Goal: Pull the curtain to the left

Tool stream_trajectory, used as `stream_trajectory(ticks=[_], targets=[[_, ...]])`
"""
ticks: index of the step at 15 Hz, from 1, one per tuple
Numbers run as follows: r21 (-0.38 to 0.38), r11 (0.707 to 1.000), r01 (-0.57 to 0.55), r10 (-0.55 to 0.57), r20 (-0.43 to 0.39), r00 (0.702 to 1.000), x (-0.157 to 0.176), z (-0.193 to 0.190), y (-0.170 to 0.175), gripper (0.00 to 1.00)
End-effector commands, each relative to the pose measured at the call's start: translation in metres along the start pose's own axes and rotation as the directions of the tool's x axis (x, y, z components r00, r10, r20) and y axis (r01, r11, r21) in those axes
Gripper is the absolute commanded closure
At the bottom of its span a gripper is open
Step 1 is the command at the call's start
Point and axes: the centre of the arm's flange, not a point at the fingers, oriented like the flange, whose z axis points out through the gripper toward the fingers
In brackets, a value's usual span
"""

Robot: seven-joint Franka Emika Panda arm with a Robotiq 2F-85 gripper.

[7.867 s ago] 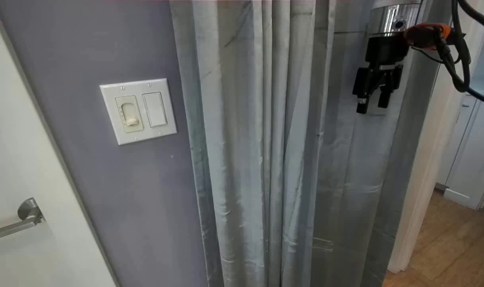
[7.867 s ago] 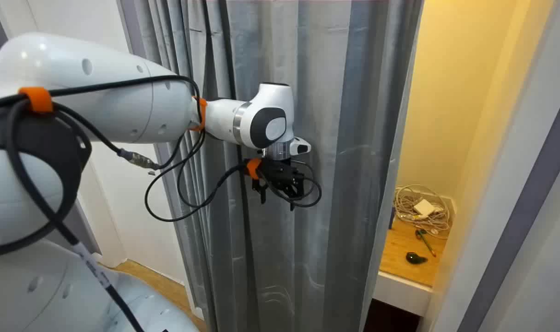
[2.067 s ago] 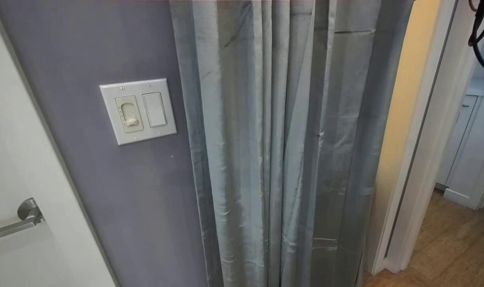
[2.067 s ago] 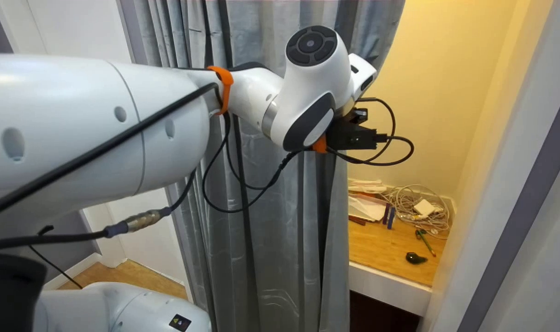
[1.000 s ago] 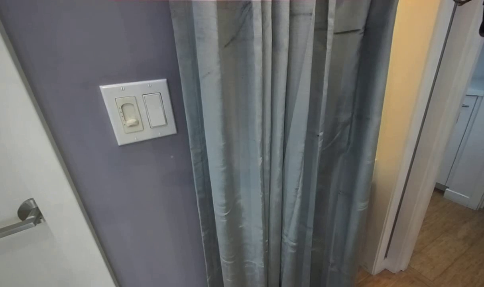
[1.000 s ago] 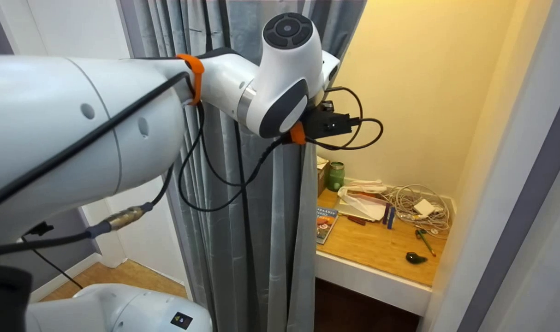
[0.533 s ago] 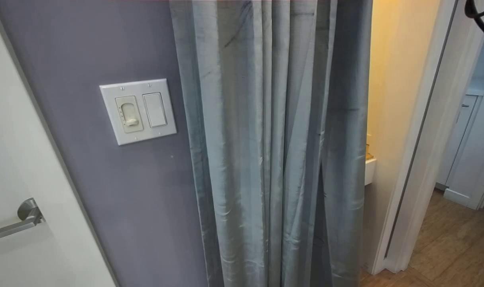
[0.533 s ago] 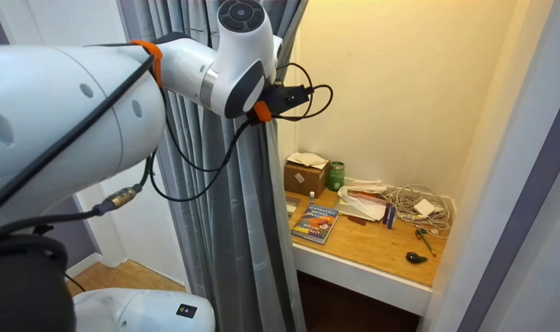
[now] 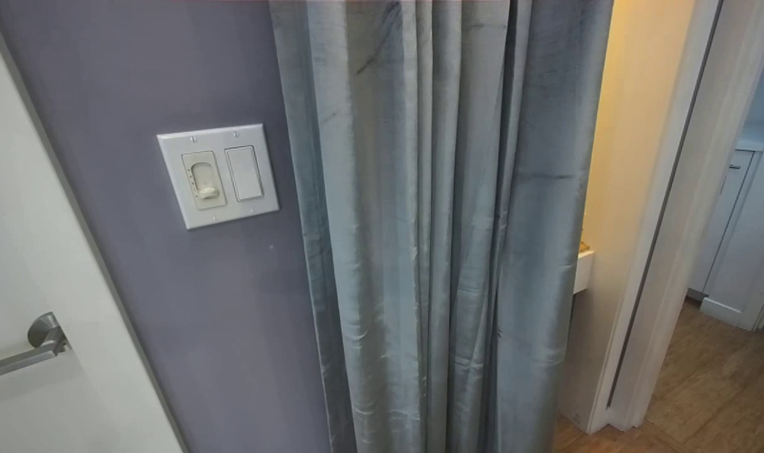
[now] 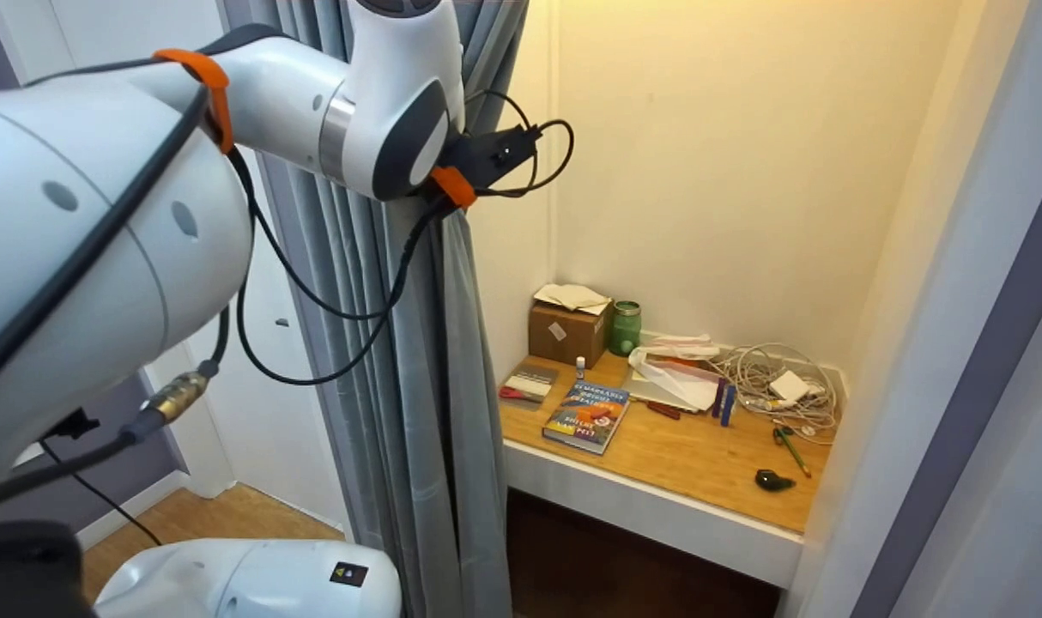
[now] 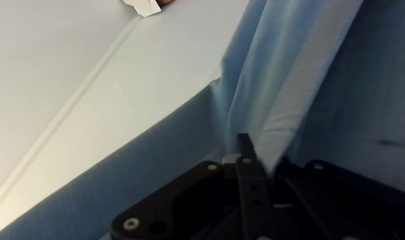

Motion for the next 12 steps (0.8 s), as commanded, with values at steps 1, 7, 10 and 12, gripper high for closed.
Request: stream_trajectory(ticks=[1, 7, 10, 12], targets=[[0.053, 0.995, 0.082, -0.079, -0.057, 0.995, 0.014, -0.004, -0.012, 0.99], [0.105, 0.972, 0.212, -0.195, -0.151, 0.969, 0.041, 0.023, -0.008, 0.99], [0.146, 0.947, 0.287, -0.258, -0.190, 0.947, 0.054, 0.034, -0.008, 0.99], [0.169, 0.926, 0.338, -0.299, -0.219, 0.929, 0.063, 0.039, -0.008, 0.99]])
